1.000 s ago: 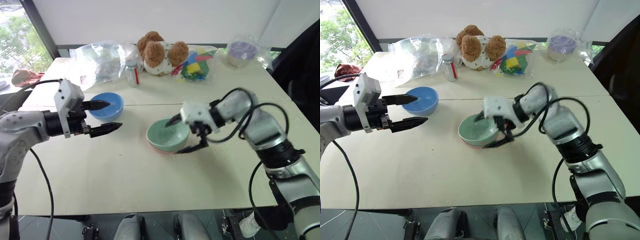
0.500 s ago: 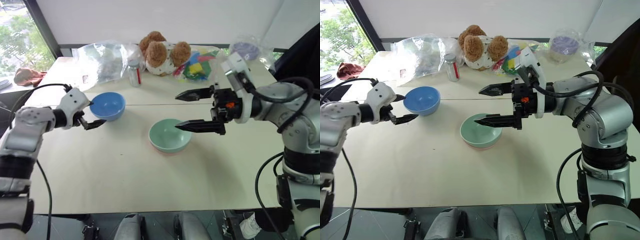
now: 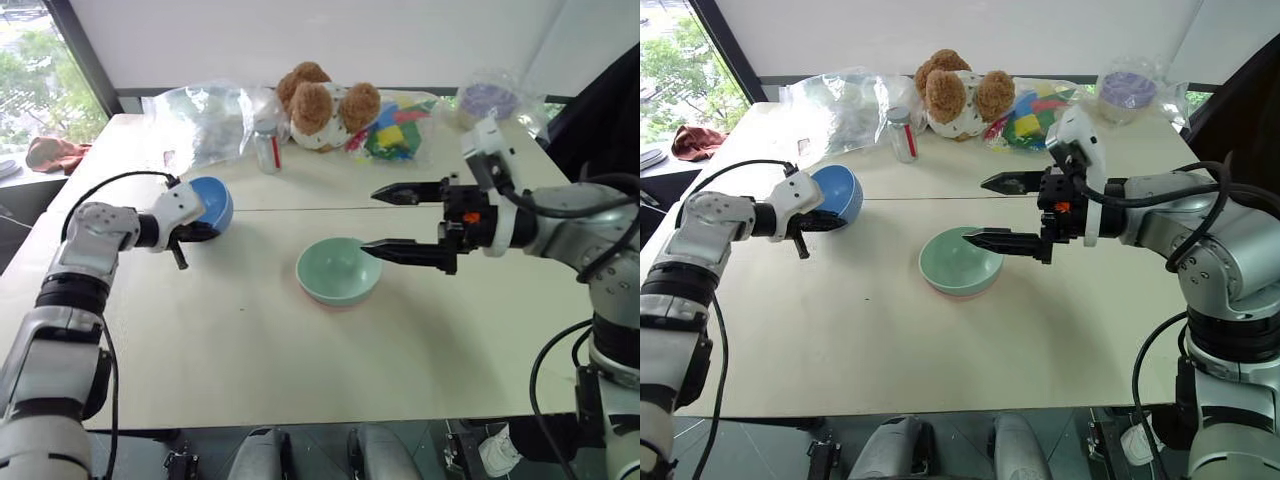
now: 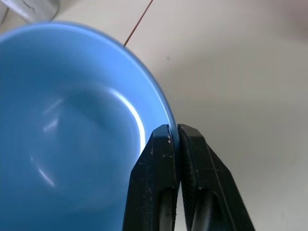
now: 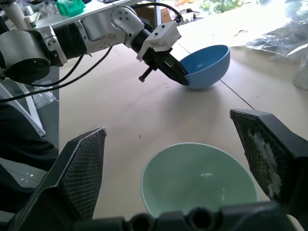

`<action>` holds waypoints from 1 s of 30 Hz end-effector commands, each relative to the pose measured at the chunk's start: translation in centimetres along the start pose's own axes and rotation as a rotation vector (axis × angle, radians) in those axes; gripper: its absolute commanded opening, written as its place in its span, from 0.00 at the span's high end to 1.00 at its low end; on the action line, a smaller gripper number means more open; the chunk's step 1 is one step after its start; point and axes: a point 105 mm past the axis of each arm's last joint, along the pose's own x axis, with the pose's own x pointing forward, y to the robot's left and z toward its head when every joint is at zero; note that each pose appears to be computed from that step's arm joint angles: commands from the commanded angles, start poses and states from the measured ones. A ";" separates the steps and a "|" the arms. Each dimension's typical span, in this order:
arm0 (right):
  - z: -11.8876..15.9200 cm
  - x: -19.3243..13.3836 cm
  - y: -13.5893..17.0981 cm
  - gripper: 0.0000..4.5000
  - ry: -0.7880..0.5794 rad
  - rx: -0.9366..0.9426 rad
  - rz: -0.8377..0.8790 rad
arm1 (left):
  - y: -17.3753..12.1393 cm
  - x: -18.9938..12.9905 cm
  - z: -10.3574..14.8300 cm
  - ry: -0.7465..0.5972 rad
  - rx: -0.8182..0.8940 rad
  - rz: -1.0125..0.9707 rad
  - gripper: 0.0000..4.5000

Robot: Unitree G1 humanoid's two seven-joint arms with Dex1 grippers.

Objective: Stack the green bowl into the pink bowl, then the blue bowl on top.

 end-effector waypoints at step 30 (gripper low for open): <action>-3.4 -8.1 -0.4 0.00 0.236 -0.004 -0.311 | -12.4 3.2 15.8 -0.293 0.591 -0.889 0.92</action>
